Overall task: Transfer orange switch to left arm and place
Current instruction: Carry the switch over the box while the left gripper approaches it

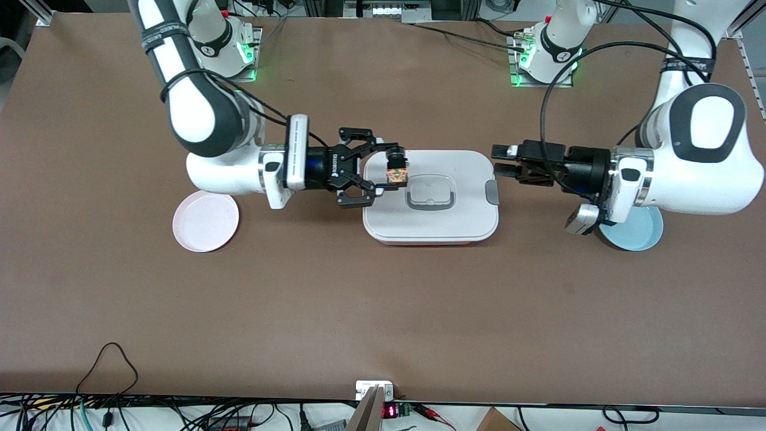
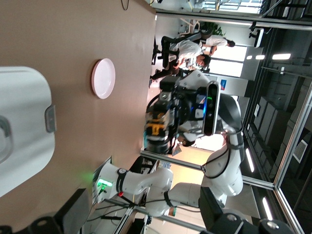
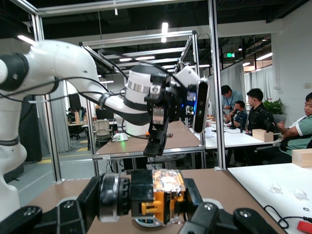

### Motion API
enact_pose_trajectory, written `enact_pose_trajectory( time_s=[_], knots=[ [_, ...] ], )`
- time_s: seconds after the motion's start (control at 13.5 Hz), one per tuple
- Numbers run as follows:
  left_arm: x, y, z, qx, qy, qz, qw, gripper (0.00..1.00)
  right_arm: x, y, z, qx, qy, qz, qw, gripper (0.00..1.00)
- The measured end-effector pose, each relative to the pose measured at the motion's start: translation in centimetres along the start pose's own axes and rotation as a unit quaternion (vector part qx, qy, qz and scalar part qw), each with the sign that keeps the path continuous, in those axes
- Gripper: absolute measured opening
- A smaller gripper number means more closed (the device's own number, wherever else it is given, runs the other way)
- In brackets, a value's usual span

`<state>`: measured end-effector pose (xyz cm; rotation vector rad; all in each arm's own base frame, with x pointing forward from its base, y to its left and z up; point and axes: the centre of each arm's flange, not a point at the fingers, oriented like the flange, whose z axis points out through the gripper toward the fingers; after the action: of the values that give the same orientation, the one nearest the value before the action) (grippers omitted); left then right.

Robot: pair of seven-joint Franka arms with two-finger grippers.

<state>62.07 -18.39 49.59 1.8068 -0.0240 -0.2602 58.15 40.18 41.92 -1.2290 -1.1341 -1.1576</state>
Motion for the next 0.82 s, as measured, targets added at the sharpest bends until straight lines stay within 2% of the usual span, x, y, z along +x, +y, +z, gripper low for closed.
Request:
enact_pose_trajectory(
  time_s=[0.37,0.82],
  knots=[
    [1.9,-2.2,2.3,-0.040,0.017,-0.004,0.999,1.00,-1.8,0.4,2.4,-0.011,-0.021,-0.001,1.000,0.72],
    [3.6,-5.7,3.2,-0.076,0.021,0.000,0.997,1.00,-2.0,0.3,2.8,-0.015,-0.026,-0.001,1.000,0.72]
  ],
)
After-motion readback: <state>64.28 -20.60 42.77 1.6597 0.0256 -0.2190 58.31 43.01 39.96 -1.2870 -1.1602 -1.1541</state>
